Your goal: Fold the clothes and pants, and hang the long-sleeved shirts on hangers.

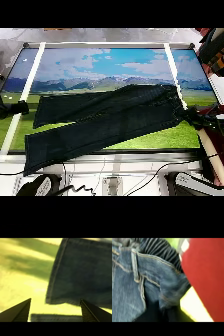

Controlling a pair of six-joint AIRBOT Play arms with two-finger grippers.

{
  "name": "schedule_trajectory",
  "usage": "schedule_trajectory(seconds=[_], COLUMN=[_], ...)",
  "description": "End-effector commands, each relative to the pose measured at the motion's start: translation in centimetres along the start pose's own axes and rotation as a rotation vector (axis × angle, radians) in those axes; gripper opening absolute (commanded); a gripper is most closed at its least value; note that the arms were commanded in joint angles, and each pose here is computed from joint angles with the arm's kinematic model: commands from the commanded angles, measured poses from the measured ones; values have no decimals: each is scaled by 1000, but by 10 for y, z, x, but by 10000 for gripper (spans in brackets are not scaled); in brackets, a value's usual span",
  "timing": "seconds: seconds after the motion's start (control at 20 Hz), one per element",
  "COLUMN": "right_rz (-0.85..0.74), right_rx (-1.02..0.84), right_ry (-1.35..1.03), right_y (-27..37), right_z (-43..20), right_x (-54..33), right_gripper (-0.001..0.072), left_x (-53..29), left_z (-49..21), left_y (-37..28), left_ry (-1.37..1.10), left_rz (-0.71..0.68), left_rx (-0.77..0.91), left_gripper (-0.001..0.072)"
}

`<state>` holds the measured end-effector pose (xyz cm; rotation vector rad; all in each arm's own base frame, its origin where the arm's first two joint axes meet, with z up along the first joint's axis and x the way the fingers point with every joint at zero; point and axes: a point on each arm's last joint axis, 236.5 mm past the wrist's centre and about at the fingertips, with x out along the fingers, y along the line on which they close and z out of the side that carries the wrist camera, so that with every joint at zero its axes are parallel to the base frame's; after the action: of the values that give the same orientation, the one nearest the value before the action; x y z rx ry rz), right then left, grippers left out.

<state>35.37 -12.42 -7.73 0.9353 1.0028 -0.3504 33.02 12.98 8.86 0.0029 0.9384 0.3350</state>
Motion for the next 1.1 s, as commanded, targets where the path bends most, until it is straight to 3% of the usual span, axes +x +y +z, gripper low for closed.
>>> schedule_trajectory(seconds=[0.0, 0.1, 0.35, 0.5, 0.7, 1.05], right_rz=[-9, -33, -66, -53, -52, -51], right_rx=[-53, -135, -261, -276, -279, -278], right_ry=[-81, -115, -81, -114, -101, -100], right_y=[10, 12, 18, 26, 27, 27], right_z=[16, 24, 6, 9, 5, 5], right_x=[5, -9, -46, -59, -60, -60], right_gripper=[31, 31, 31, 31, 31, 31], left_x=[-2, -4, -8, -15, -12, 2], left_z=[-24, -39, -128, -191, -237, -310], left_y=[32, 56, 96, 82, 70, 64], left_ry=[101, 158, 535, 823, 897, 921], left_rz=[115, 168, 193, 23, -110, -171], left_rx=[47, 12, -93, -244, -533, -592], left_gripper=[614, 458, 458, 489, 523, 558])
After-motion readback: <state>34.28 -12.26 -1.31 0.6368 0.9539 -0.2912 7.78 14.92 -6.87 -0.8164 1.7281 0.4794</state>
